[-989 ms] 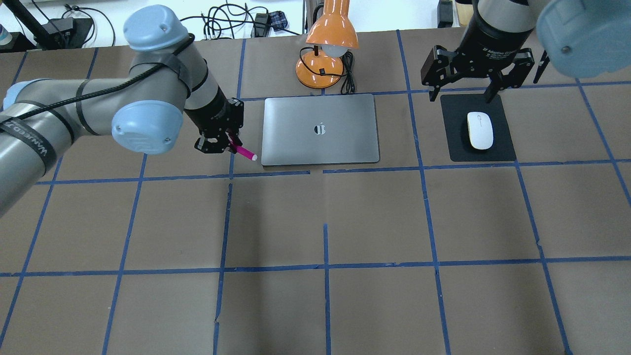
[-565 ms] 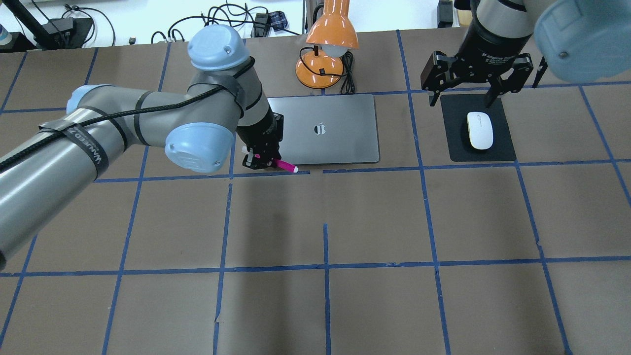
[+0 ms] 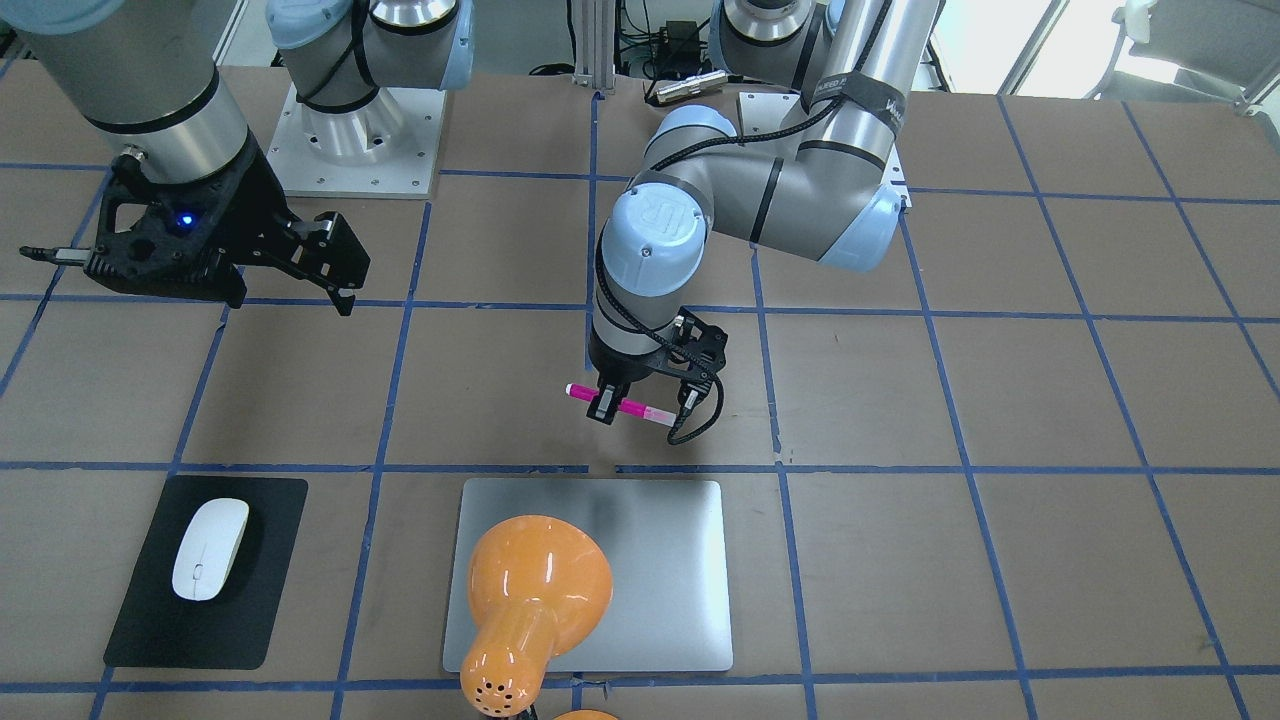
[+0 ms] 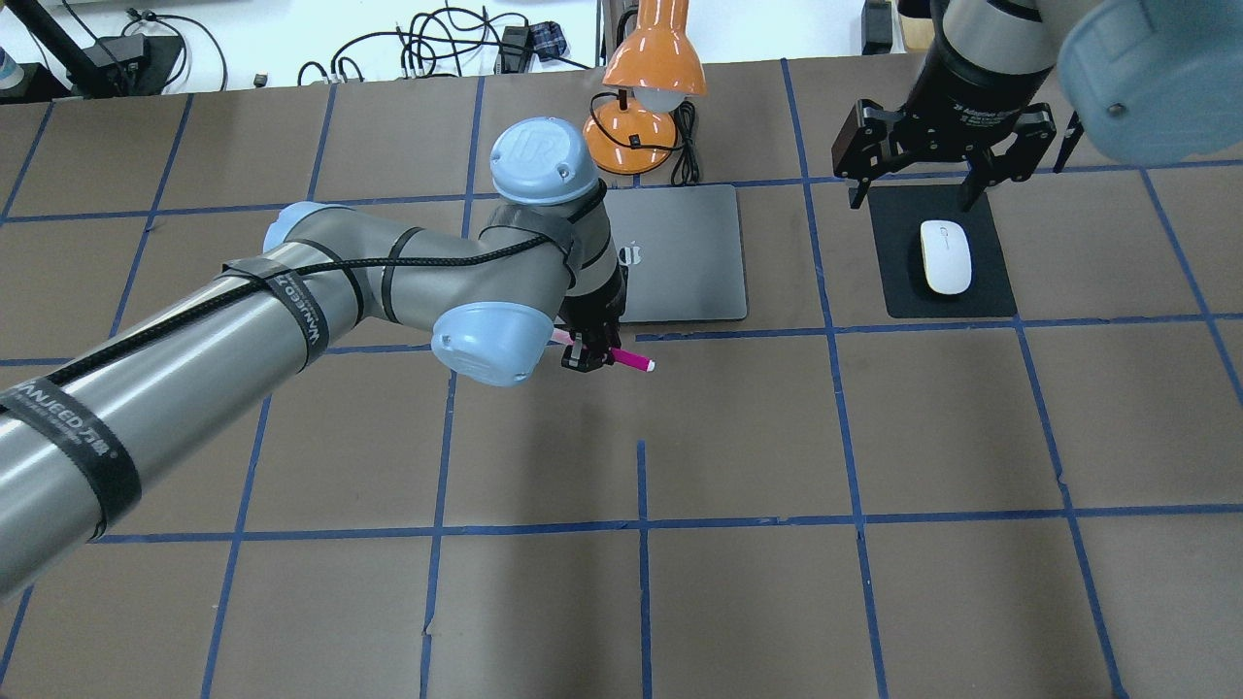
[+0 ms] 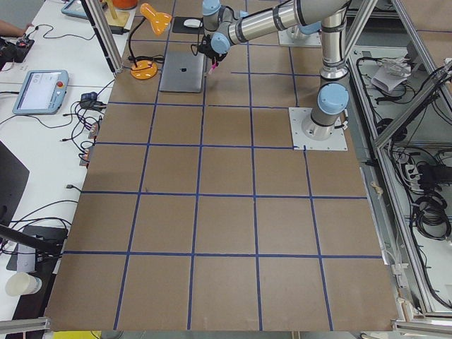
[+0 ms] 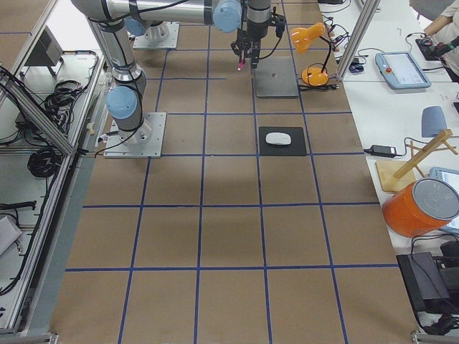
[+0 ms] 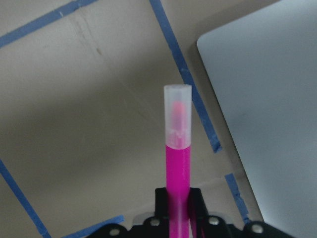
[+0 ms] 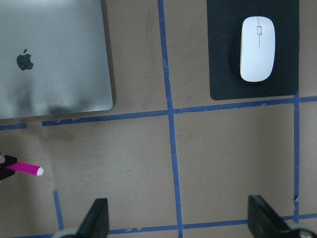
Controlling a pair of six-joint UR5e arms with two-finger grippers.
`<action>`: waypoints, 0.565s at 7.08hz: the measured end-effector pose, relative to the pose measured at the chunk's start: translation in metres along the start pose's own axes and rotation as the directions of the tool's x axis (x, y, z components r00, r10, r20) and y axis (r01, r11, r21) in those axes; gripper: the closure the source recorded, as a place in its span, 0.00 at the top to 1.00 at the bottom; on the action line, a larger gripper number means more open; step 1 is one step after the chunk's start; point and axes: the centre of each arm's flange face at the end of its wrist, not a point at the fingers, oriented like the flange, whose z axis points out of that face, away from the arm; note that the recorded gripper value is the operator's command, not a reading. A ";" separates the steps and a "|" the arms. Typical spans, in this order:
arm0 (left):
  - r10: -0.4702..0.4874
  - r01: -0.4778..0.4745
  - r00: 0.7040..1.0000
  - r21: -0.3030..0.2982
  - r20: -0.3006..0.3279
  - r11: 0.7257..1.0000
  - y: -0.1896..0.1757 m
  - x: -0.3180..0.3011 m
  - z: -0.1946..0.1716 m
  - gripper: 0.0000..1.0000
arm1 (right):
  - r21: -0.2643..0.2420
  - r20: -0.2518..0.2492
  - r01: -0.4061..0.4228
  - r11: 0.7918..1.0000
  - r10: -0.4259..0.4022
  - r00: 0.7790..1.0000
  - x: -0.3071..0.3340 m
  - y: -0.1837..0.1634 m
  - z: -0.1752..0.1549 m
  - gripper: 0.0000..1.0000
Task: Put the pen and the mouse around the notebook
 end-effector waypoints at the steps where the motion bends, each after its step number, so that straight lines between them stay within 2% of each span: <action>1: -0.037 0.037 0.999 -0.006 0.007 0.999 0.002 0.003 0.012 0.00 | 0.000 0.003 -0.001 1.000 0.001 1.000 0.000 0.000 0.000 1.00; 4: -0.150 0.150 0.989 -0.069 0.012 0.986 0.014 0.008 0.036 0.00 | 0.002 0.004 0.004 1.000 -0.004 1.000 0.000 -0.002 0.001 1.00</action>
